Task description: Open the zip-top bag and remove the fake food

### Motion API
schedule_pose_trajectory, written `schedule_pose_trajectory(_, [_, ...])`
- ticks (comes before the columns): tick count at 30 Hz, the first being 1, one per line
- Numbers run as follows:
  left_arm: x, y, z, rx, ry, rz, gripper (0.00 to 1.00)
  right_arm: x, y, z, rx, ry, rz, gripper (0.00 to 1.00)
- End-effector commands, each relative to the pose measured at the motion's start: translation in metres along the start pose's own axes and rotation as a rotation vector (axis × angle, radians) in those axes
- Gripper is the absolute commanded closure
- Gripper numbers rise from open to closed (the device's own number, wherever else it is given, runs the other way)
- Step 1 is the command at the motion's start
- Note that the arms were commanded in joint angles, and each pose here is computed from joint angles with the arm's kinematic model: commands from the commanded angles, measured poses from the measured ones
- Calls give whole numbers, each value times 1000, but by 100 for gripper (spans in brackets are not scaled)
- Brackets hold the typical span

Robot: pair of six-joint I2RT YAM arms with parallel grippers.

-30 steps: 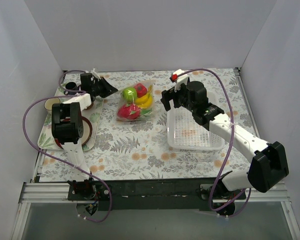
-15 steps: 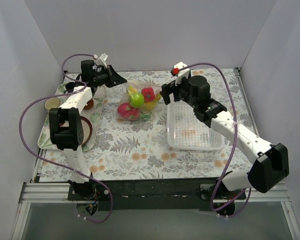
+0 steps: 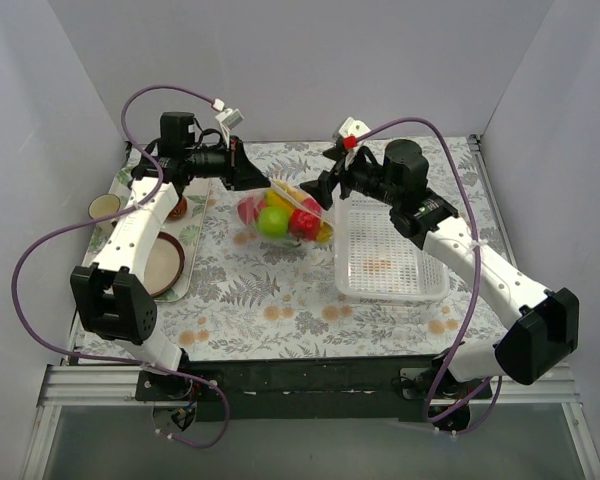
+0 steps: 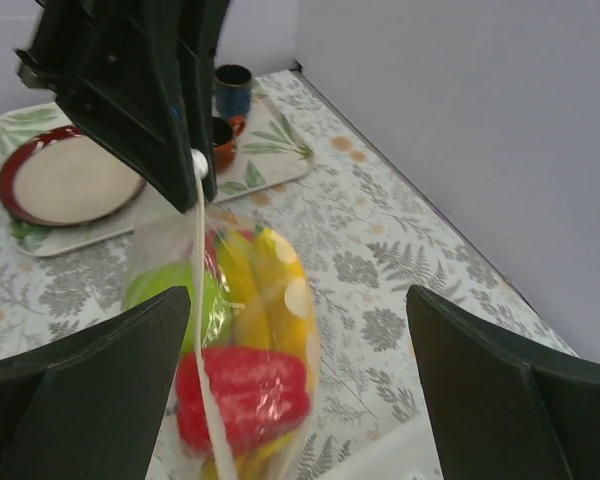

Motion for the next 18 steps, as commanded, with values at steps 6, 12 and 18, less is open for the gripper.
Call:
schedule_pose_trajectory(6, [-40, -2, 21, 88, 58, 98, 96, 33, 20, -1, -63, 34, -335, 19])
schedule_pose_trajectory(12, [-46, -3, 25, 105, 72, 107, 96, 54, 25, 27, 27, 92, -452, 21])
schedule_pose_trajectory(18, [-52, -5, 27, 115, 88, 128, 96, 57, 26, 46, 69, 113, -466, 19])
Point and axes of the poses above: each gripper's point midway between its finger pads, its own y axis out along the fingers, its own x axis along the line the jaws close on, z = x × y, the point moved 10 cm from there along -y, back along the fingers, and after that the axes turned 1 degree about y, right-handed, at the moved point
